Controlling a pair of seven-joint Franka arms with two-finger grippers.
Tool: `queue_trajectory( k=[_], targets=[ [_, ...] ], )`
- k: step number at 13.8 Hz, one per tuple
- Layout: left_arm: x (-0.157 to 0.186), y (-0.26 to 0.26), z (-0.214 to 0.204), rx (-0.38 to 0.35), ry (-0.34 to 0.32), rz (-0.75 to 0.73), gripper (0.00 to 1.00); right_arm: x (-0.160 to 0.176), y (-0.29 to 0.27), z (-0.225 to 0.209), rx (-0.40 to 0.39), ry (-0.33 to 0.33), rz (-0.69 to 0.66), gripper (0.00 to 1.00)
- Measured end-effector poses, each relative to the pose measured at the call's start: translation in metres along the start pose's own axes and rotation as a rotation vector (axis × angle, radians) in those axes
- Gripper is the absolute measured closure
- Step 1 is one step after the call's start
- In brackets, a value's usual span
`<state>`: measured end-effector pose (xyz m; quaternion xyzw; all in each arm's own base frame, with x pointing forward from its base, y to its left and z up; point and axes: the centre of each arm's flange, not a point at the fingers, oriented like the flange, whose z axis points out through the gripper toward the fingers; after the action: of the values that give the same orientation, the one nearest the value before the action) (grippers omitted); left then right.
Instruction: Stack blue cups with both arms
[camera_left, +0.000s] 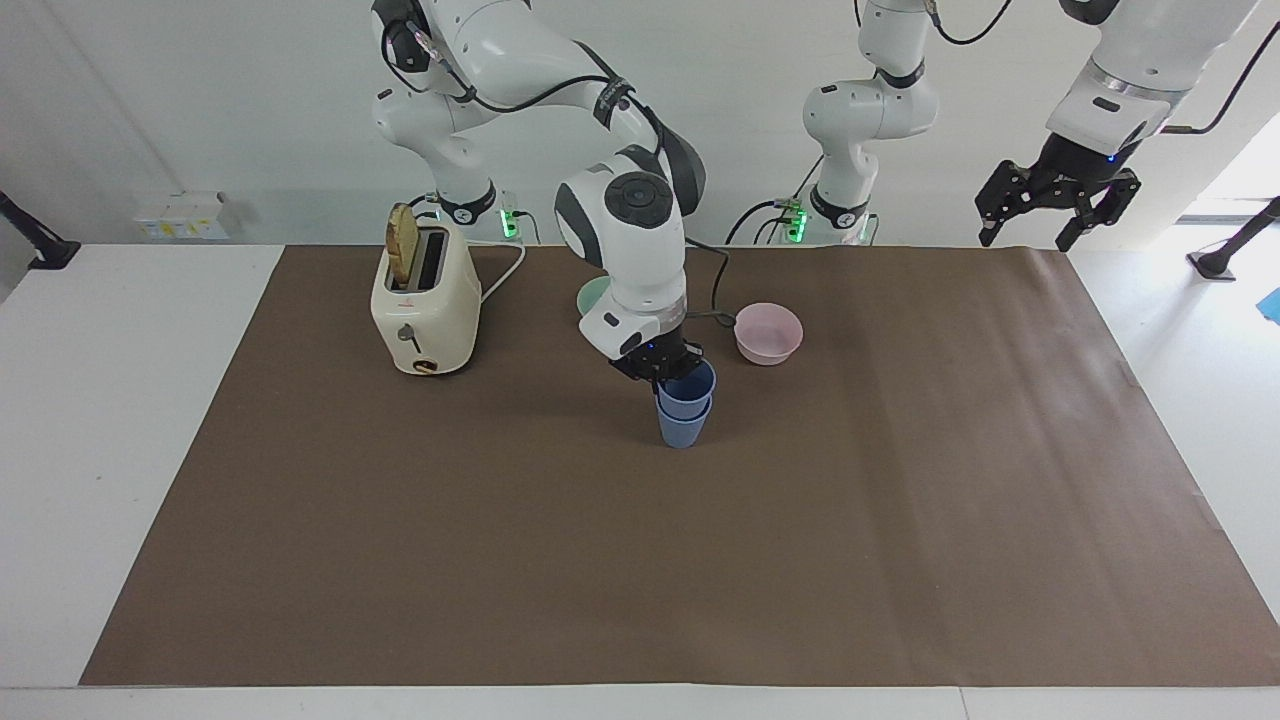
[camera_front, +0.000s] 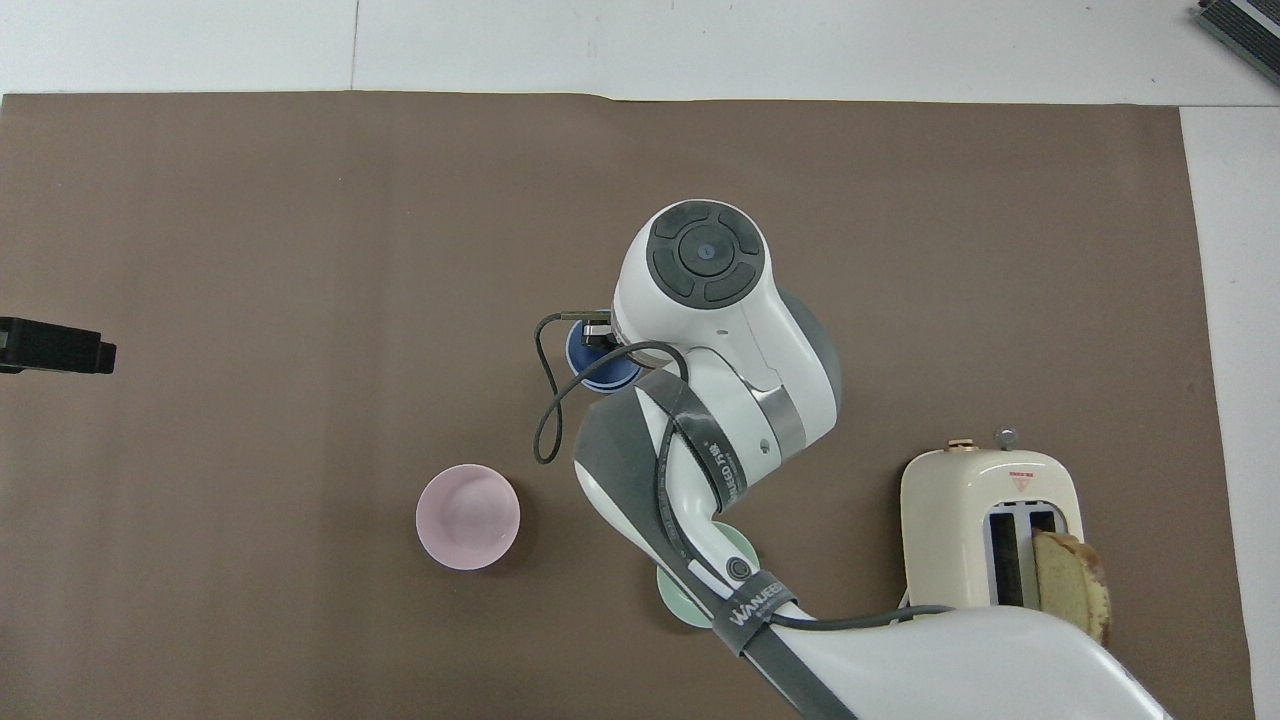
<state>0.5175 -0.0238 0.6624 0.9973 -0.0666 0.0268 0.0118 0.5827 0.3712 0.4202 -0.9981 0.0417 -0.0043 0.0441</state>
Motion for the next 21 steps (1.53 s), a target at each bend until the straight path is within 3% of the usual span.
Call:
queue_trajectory(
  k=[2,5,9,12,16,21],
  targets=[
    [0.000,0.000,0.000,0.000,0.000,0.000,0.00,0.000,0.000,-0.001,0.003,0.005,0.000,0.56],
    [0.000,0.000,0.000,0.000,0.000,0.000,0.00,0.001,0.000,-0.001,0.006,0.009,0.000,0.43],
    [0.000,0.000,0.000,0.000,0.000,0.000,0.00,0.003,0.002,-0.003,-0.004,0.020,-0.003,0.01],
    [0.000,0.000,0.000,0.000,0.000,0.000,0.00,0.024,0.026,-0.025,-0.012,0.055,0.032,0.00],
    [0.000,0.000,0.000,0.000,0.000,0.000,0.00,0.057,0.102,-0.086,-0.037,0.039,0.031,0.00],
    [0.000,0.000,0.000,0.000,0.000,0.000,0.00,0.069,0.170,-0.134,-0.050,0.036,-0.039,0.00]
  ],
)
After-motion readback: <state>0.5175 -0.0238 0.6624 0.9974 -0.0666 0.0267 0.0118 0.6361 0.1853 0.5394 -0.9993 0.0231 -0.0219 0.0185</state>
